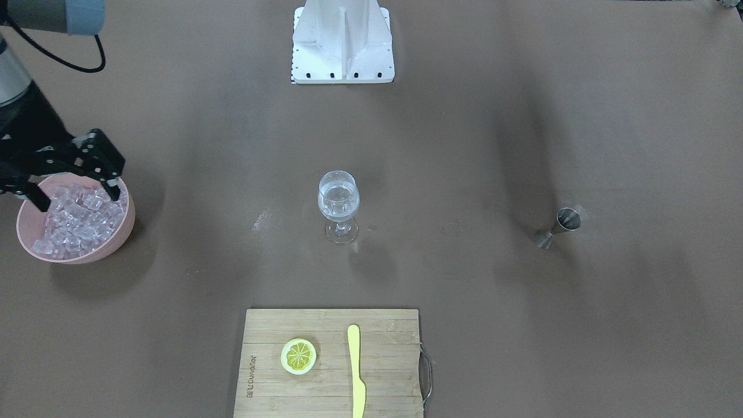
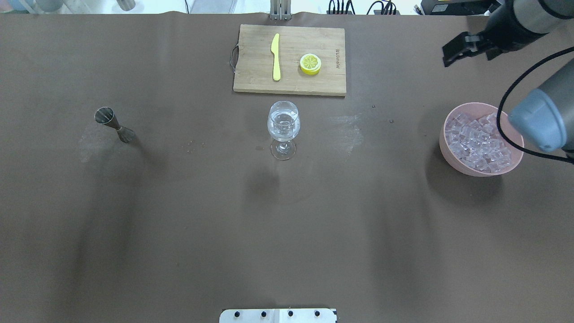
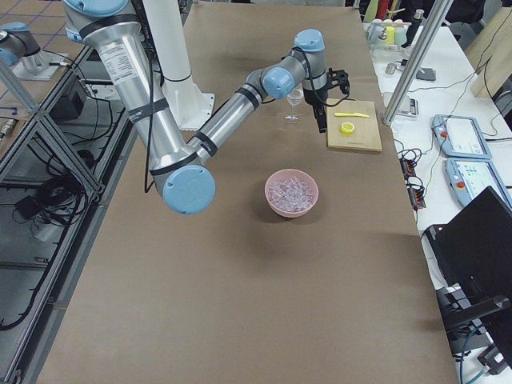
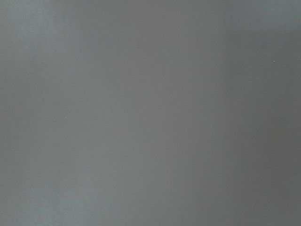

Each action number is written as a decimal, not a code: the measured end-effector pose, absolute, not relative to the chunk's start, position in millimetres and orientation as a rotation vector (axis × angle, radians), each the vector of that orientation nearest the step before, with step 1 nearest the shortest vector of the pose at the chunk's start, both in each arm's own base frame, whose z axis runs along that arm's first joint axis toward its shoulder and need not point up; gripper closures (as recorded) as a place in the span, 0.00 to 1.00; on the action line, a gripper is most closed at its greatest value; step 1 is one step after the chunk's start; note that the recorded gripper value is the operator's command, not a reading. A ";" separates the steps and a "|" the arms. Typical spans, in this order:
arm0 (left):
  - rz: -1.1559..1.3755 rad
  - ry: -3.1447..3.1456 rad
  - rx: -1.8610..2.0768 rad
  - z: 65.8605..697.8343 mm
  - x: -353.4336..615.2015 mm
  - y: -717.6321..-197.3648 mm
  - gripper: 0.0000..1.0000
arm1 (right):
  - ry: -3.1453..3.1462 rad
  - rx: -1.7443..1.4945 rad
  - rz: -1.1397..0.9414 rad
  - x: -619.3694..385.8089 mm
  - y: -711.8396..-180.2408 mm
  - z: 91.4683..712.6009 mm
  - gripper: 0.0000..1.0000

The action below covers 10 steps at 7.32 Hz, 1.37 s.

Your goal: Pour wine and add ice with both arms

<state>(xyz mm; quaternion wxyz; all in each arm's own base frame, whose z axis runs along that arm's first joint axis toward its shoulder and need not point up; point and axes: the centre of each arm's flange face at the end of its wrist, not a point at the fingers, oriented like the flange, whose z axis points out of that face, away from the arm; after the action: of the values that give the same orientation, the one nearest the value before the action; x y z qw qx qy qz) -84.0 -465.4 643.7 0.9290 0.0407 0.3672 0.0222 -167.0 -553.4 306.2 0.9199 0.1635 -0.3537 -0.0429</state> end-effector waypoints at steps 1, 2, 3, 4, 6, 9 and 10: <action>0.046 0.749 0.087 646.3 -84.1 -463.9 0.01 | -0.683 0.313 -0.152 -118.0 -559.7 361.1 0.00; 0.046 0.749 0.087 648.1 -84.1 -463.4 0.01 | -0.678 0.273 -0.200 -71.4 -563.4 415.1 0.00; 0.045 0.749 0.086 648.9 -84.1 -463.0 0.01 | -0.679 0.232 -0.223 -28.1 -558.7 469.8 0.00; 0.044 0.750 0.082 651.1 -83.9 -460.3 0.01 | -0.675 0.181 -0.213 9.4 -536.3 525.7 0.00; 0.042 0.750 0.074 655.9 -83.6 -453.6 0.01 | -0.661 0.064 -0.133 54.5 -471.4 611.5 0.00; 0.042 0.750 0.072 657.1 -83.6 -452.3 0.01 | -0.550 0.029 -0.071 85.6 -442.8 638.1 0.00; 0.043 0.750 0.072 657.3 -83.6 -452.2 0.01 | -0.539 0.049 -0.074 87.9 -444.3 629.1 0.00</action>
<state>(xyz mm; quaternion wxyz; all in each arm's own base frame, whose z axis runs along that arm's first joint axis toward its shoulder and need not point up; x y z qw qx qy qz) -83.6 -452.2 657.3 0.9297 0.0352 0.3661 0.0210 87.9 -444.3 629.1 0.9630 0.0243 -0.2660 -0.0364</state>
